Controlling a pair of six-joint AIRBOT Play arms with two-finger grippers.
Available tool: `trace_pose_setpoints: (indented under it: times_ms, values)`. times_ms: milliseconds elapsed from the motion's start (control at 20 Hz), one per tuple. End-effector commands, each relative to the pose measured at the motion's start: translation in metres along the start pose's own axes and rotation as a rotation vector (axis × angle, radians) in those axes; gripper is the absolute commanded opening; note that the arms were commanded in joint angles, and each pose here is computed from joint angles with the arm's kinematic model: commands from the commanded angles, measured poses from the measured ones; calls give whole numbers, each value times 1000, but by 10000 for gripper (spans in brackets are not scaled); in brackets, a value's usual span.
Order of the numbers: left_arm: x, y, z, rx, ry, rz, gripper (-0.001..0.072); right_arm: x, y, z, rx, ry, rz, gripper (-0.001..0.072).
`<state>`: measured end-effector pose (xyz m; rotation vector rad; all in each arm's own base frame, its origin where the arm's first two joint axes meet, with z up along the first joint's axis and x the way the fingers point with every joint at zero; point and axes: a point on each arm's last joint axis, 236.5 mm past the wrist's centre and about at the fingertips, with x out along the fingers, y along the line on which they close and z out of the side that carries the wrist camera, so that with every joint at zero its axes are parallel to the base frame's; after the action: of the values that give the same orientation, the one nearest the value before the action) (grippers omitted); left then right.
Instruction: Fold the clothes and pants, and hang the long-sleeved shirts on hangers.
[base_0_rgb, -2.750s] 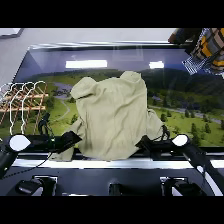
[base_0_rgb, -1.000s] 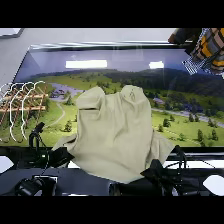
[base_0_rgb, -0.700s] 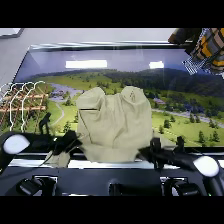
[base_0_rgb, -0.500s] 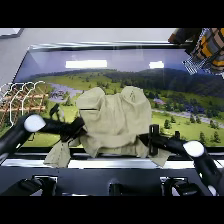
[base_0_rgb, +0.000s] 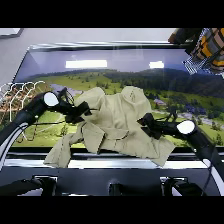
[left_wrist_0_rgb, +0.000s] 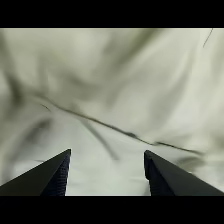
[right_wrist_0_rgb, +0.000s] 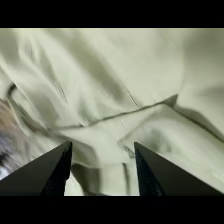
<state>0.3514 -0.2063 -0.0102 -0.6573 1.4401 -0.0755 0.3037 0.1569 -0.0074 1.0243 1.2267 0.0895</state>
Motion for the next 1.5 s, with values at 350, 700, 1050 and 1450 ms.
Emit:
trace_pose_setpoints:
  times_ms: [350,700,1050,1450]
  values:
    - [-48,41,-1,411,-167,337,538,-9,-21,-40,-580,15,-536,464]
    - [-45,45,-3,394,-159,342,538,42,-25,-39,-519,-63,-565,464]
    - [-45,45,-4,393,-157,341,538,56,-19,-37,-473,-84,-525,464]
    - [-45,45,-4,375,-160,339,538,55,-39,-44,-456,-36,-599,463]
